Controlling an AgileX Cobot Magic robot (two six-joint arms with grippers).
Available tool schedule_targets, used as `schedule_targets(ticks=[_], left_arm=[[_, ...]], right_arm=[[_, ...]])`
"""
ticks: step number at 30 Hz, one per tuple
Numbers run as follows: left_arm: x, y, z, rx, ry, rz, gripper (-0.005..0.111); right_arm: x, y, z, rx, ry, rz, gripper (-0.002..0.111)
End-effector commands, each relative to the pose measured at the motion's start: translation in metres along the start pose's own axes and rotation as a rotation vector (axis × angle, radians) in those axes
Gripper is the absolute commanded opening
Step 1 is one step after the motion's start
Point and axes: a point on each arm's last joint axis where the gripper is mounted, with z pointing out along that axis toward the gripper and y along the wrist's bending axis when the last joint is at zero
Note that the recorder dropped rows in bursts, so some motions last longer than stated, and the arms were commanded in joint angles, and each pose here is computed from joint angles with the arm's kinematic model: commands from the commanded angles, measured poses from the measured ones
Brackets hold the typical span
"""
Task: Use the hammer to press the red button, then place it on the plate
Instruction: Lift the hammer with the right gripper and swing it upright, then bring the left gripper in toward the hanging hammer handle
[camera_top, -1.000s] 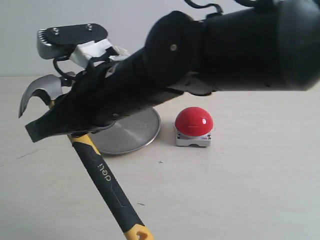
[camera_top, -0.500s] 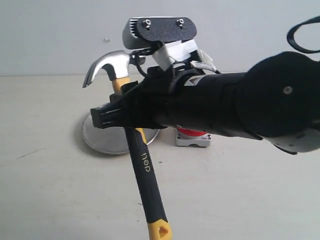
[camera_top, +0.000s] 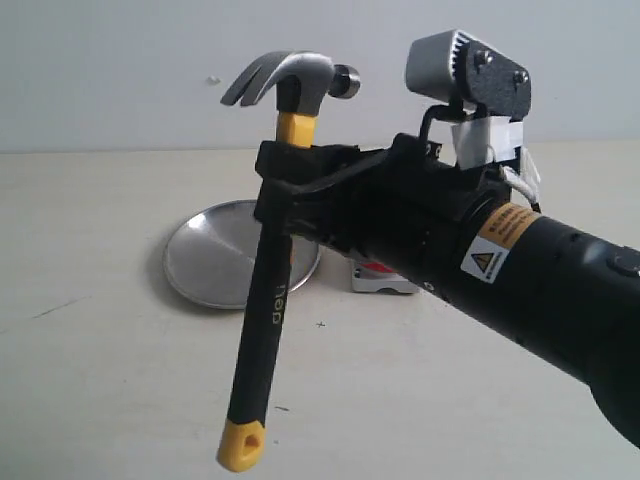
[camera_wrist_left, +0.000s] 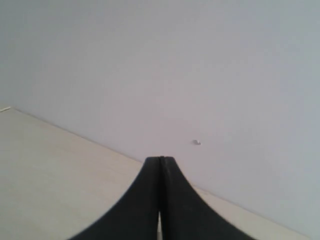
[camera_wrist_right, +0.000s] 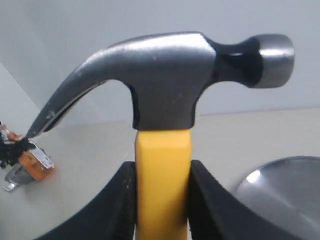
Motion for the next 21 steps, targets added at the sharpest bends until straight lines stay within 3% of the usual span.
schedule_targets(ticks=[1, 6, 11, 15, 21], left_arm=[[-0.001, -0.001, -0.001, 0.008, -0.014, -0.049, 0.000], [-0.003, -0.002, -0.001, 0.024, -0.031, -0.103, 0.000], [-0.011, -0.010, -0.001, 0.112, -0.115, -0.051, 0.000], [0.002, -0.013, 0.015, 0.128, 0.047, 0.037, 0.000], [0.007, -0.051, 0.059, 0.465, 0.421, 0.142, 0.000]], right_arm=[[-0.018, 0.010, -0.003, -0.096, -0.174, 0.052, 0.000], [-0.009, 0.004, 0.004, -0.070, -0.144, 0.053, 0.000], [0.013, -0.008, 0.019, -0.050, -0.124, 0.097, 0.000], [0.023, -0.014, 0.026, -0.051, -0.139, 0.129, 0.000], [0.027, -0.018, 0.028, -0.032, -0.159, 0.173, 0.000]])
